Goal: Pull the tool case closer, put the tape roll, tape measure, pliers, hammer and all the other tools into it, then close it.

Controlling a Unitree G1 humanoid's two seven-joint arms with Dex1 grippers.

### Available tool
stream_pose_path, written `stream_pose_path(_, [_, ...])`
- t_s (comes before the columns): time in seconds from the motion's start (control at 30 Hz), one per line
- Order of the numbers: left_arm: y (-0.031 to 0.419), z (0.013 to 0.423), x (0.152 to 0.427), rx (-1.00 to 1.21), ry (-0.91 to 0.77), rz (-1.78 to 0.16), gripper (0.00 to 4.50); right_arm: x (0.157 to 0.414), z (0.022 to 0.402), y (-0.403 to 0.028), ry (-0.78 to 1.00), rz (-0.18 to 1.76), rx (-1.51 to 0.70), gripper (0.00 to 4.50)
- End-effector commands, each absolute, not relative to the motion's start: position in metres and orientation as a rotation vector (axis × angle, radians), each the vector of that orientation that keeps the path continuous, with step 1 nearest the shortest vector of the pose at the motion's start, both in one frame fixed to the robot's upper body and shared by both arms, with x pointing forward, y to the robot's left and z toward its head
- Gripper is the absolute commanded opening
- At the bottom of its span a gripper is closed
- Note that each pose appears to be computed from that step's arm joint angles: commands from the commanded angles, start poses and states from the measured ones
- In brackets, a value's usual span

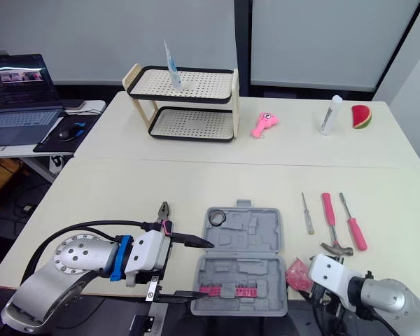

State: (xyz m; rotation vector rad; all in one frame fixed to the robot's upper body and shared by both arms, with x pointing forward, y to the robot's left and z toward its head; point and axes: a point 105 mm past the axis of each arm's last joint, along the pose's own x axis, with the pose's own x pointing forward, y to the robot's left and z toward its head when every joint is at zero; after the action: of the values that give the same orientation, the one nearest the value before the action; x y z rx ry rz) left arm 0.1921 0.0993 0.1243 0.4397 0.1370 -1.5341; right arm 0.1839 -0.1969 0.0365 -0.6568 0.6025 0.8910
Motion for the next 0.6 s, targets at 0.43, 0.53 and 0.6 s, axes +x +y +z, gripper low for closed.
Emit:
stream_pose_path(0.43, [0.093, 0.130, 0.189, 0.445, 0.099, -1.566, 4.50, 0.181, 0.034, -0.186, 0.588, 0.826, -0.658, 4.44])
stream_pose_path(0.53, [0.093, 0.130, 0.189, 0.446, 0.099, -1.569, 4.50, 0.179, 0.027, -0.185, 0.604, 0.814, -0.653, 4.44])
stream_pose_path(0.6, [0.093, 0.130, 0.189, 0.447, 0.098, -1.570, 4.50, 0.180, 0.025, -0.186, 0.612, 0.802, -0.647, 4.44])
